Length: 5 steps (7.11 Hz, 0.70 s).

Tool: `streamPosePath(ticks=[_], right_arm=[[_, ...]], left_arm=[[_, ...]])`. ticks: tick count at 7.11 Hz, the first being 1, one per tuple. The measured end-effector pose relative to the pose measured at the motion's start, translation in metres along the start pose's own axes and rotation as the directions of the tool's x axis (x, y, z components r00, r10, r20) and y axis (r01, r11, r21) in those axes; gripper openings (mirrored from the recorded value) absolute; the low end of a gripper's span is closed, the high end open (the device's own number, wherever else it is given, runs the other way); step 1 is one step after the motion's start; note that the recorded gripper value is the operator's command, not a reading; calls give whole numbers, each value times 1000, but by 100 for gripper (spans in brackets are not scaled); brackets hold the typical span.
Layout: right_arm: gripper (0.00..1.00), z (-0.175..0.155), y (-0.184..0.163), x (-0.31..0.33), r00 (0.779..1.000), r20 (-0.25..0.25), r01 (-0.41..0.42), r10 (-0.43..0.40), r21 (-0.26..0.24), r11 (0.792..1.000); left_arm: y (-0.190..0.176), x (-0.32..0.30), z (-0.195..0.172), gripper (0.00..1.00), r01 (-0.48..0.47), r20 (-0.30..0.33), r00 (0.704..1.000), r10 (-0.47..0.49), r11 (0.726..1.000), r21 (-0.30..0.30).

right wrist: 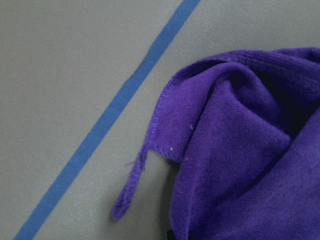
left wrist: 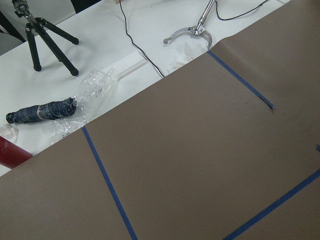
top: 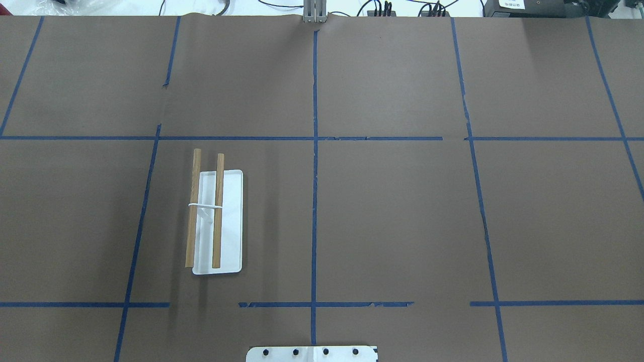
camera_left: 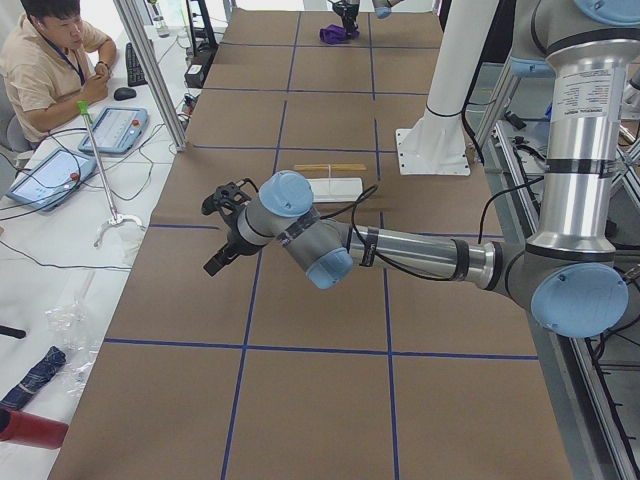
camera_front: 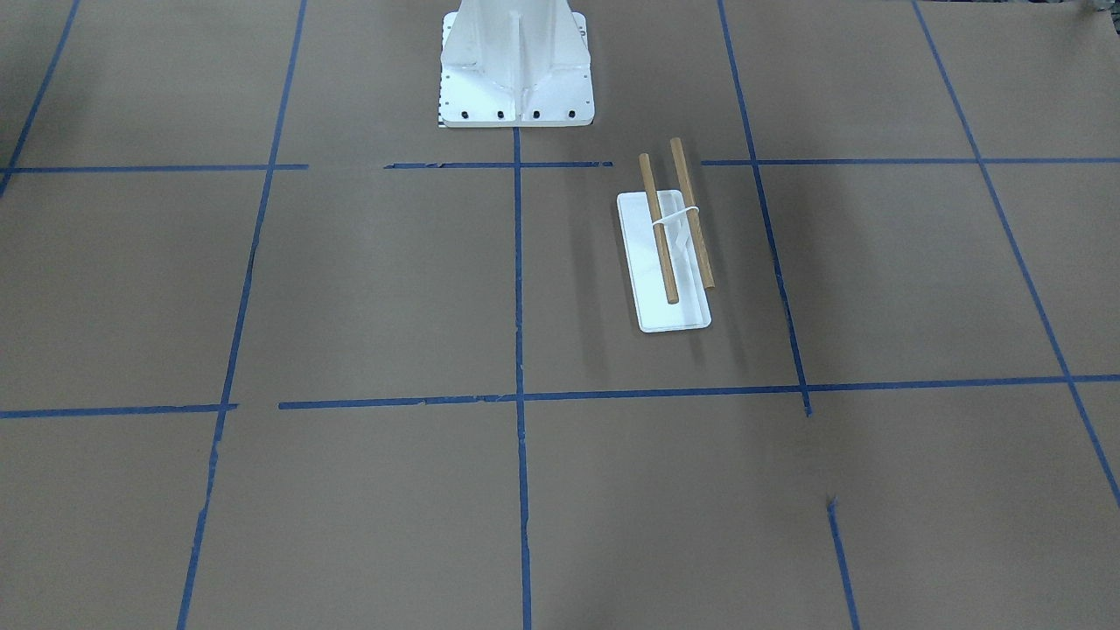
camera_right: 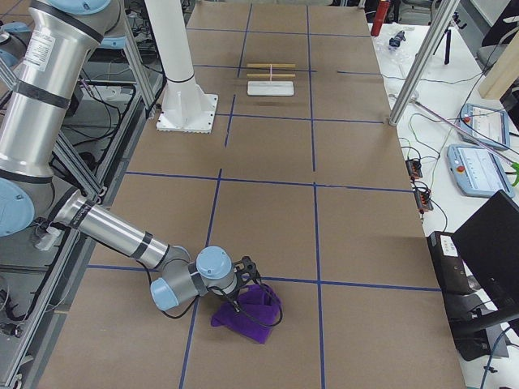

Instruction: Hang towel on rack

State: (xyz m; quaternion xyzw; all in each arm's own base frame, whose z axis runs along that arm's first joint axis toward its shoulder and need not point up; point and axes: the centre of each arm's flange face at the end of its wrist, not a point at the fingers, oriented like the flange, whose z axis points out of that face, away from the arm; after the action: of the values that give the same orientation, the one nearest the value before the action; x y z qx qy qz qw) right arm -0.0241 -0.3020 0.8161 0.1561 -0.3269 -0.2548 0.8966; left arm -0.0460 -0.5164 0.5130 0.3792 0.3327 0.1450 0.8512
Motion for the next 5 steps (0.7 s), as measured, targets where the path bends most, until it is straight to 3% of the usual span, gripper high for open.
streamPosePath(ticks=[2, 5], right_arm=[[0, -15, -5, -5, 998, -10, 63, -62, 39, 997], [0, -74, -44, -12, 995, -42, 96, -90, 182, 979]], left_arm=[[0, 0, 0, 100, 0, 0, 1000, 0, 1000, -1], [0, 1, 0, 100, -9, -1, 1000, 9, 1000, 3]])
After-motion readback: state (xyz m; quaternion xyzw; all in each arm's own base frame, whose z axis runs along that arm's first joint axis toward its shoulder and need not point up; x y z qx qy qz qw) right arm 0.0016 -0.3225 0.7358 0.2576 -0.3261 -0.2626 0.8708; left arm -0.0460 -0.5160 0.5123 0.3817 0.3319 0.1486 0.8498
